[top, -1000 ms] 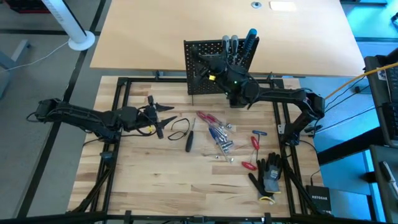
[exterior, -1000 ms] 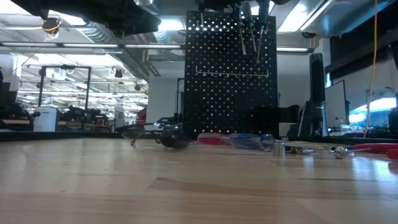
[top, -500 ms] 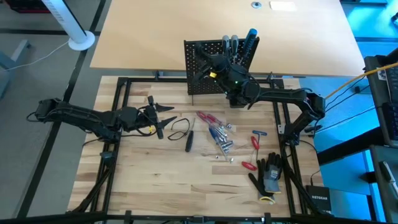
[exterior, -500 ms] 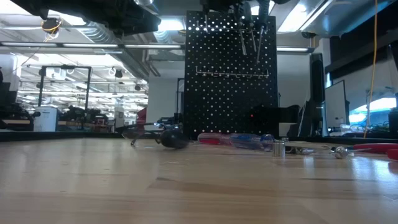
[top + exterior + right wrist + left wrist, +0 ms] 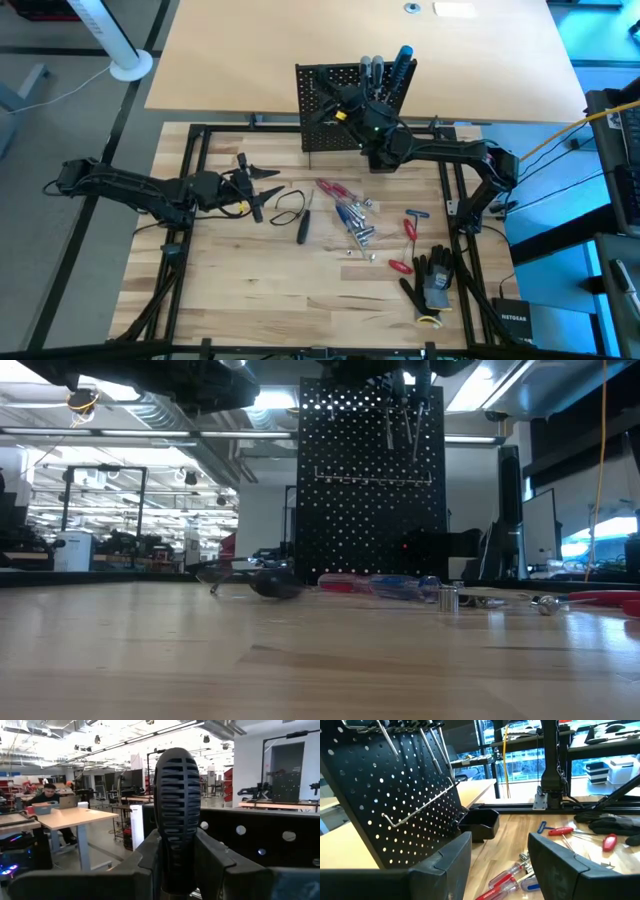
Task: Hang tools onto peg board
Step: Hang the black screwdriver on the peg board
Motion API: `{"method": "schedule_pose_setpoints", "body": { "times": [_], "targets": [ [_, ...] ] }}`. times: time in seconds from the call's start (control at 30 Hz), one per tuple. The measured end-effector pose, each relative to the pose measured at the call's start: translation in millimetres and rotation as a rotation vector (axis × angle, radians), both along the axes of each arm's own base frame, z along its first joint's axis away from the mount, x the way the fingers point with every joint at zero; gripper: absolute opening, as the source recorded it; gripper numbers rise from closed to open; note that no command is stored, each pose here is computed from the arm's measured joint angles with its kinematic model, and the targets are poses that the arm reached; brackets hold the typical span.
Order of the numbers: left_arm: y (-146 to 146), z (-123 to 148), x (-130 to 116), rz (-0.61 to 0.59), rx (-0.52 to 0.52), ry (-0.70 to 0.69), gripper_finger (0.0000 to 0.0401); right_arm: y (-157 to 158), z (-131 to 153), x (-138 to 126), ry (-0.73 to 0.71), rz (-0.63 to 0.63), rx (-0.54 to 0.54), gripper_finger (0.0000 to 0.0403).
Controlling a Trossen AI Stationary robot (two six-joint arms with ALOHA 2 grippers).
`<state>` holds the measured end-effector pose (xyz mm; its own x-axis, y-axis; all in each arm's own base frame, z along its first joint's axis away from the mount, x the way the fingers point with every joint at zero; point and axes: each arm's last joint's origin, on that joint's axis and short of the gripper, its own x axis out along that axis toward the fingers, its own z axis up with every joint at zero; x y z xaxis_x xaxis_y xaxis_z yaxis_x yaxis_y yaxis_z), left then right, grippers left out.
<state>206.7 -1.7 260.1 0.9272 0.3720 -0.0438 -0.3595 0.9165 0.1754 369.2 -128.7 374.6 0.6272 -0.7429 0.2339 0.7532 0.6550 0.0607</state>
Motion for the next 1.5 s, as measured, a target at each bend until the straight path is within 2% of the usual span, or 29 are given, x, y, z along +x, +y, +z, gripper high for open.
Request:
{"method": "schedule_pose_setpoints", "body": {
  "times": [0.67, 1.07, 1.17, 1.33, 1.5],
  "targets": [
    [0, 0, 0, 0.000, 0.002, 0.002, 0.0184, 0, -4, 1, 0.059, -0.029, 0.008, 0.0087],
    [0, 1, 0, 0.000, 0.001, -0.004, 0.0184, 46, 16, 0, 0.046, 0.037, -0.083, 0.0087],
    [0, 2, 0, 0.000, -0.009, -0.024, 0.0184, 61, 18, 0, 0.050, 0.081, -0.091, 0.0087],
    [-3, 12, 0, -0.016, -0.042, -0.133, 0.0184, 99, 14, 7, 0.081, 0.259, -0.092, 0.0087],
    [-10, 18, 3, -0.046, -0.049, -0.143, 0.0184, 134, 10, 12, 0.077, 0.410, -0.079, 0.0087]
  ]
}}
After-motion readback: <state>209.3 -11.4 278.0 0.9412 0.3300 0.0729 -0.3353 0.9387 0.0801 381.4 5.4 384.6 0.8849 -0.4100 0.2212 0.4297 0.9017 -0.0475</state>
